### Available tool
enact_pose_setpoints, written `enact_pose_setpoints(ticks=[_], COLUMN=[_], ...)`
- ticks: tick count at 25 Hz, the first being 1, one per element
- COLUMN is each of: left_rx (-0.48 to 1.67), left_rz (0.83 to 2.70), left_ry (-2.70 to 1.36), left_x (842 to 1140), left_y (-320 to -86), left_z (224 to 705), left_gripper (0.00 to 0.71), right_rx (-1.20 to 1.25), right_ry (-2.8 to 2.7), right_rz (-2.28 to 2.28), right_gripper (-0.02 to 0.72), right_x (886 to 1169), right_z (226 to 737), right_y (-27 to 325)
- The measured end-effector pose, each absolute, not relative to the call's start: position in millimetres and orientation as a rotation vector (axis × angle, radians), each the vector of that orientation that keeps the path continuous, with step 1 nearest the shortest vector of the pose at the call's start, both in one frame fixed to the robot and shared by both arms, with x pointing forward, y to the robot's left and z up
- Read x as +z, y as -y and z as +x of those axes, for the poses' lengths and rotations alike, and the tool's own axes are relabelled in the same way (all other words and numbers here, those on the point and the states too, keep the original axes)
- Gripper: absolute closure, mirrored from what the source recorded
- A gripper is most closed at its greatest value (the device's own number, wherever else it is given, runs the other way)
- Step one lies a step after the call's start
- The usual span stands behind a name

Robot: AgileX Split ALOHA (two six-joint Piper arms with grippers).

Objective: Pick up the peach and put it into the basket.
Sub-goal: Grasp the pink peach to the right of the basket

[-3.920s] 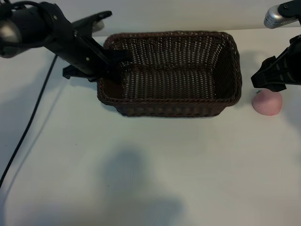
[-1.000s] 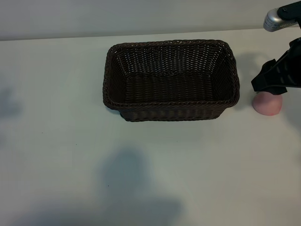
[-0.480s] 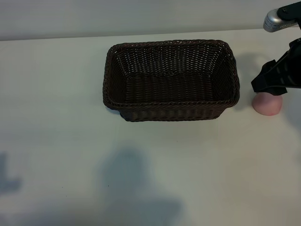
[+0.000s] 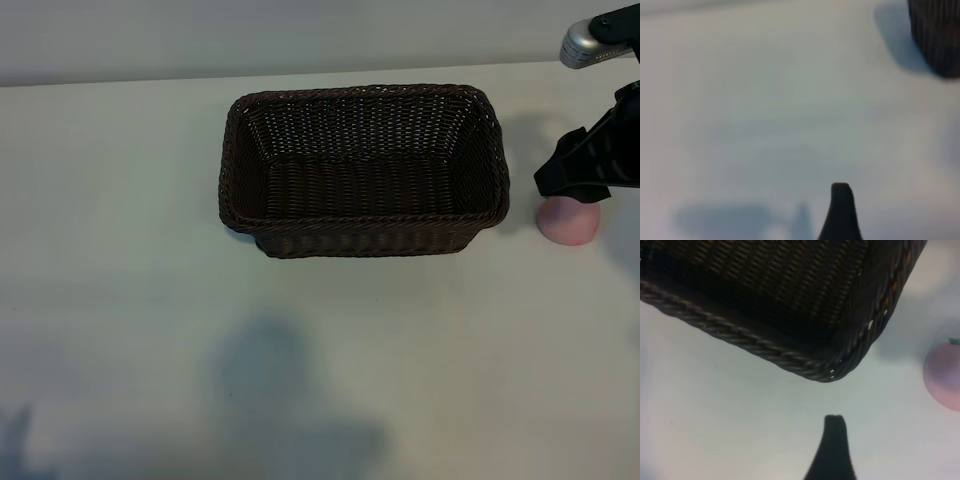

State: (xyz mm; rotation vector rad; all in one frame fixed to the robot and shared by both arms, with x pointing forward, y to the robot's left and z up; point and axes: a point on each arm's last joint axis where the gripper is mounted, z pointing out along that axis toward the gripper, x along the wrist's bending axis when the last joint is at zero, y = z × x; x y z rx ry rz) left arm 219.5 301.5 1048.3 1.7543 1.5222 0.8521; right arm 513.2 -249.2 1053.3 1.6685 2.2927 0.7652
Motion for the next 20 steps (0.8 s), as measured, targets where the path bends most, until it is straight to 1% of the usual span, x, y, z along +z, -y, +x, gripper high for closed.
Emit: enact_pose_setpoints(ticks=[3, 8, 13, 15, 20], left_rx=[0.847, 0.854, 0.855, 0.856, 0.856], left_rz=[1.754, 1.750, 1.749, 1.749, 1.749], left_ry=[-1.529, -1.528, -1.527, -1.526, -1.526], left_x=[1042.4, 1041.4, 1041.4, 1041.4, 1041.4], left_y=[-301.3, -301.6, -301.6, -301.6, -301.6], left_z=[223.9, 225.3, 225.5, 225.6, 225.6], left_gripper=[0.135, 0.135, 0.135, 0.135, 0.135], right_rx=[0.762, 0.761, 0.766, 0.719, 0.513], right_ry=[-2.293, -2.293, -2.190, -2.142, -2.065], right_rz=[1.666, 1.667, 1.784, 1.835, 1.970], right_gripper=[0.110, 0.110, 0.116, 0.124, 0.137], right_x=[1053.3, 1053.2, 1047.7, 1037.4, 988.8], right_z=[513.2, 513.2, 520.9, 529.4, 554.8], right_y=[249.4, 249.4, 251.3, 254.4, 262.9])
